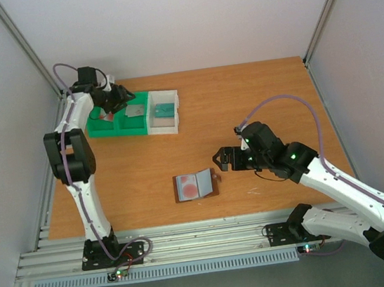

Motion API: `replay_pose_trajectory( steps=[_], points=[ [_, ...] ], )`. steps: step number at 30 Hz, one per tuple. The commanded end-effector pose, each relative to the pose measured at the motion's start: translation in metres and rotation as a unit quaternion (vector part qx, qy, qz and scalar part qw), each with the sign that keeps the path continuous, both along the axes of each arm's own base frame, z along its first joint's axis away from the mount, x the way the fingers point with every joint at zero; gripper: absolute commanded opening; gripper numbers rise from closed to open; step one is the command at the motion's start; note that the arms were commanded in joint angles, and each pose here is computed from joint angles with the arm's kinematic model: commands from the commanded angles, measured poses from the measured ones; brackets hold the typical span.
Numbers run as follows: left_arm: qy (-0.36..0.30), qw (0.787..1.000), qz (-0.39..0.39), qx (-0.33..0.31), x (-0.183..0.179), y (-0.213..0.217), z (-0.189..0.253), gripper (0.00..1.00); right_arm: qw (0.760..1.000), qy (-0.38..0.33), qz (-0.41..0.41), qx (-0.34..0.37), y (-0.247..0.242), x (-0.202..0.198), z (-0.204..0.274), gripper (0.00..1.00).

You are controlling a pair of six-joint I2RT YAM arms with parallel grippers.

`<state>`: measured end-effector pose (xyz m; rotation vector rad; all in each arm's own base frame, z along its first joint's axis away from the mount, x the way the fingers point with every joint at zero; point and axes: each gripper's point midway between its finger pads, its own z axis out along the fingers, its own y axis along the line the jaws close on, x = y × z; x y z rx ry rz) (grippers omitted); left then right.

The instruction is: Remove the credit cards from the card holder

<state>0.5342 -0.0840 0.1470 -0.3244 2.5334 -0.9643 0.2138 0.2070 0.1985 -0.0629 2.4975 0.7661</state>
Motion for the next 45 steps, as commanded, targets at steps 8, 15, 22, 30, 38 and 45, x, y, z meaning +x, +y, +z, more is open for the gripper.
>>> replay_pose_trajectory(
  steps=[8, 15, 22, 30, 38, 45],
  points=[
    [-0.019, 0.997, -0.078, -0.004, -0.118, -0.069, 0.018, 0.57, 0.999, 0.015, 0.03, -0.002, 0.006, -0.004, -0.006, 0.96],
    [0.002, 0.996, -0.093, 0.005, -0.192, -0.093, -0.02, 0.55, 0.993, 0.053, 0.082, 0.071, 0.037, -0.016, -0.017, 0.51],
    [0.021, 0.995, -0.101, -0.007, -0.241, -0.11, -0.048, 0.49, 0.984, 0.103, 0.111, 0.091, 0.06, -0.017, -0.044, 0.31],
    [0.027, 0.993, -0.104, -0.051, -0.286, -0.134, -0.058, 0.43, 0.974, 0.121, 0.148, 0.121, 0.083, -0.013, -0.064, 0.24],
    [0.023, 0.991, -0.106, -0.076, -0.304, -0.15, -0.054, 0.39, 0.972, 0.141, 0.134, 0.131, 0.091, -0.006, -0.09, 0.21],
    [0.005, 0.993, -0.097, -0.072, -0.305, -0.15, -0.052, 0.39, 0.966, 0.159, 0.153, 0.136, 0.101, -0.006, -0.105, 0.21]
  ],
)
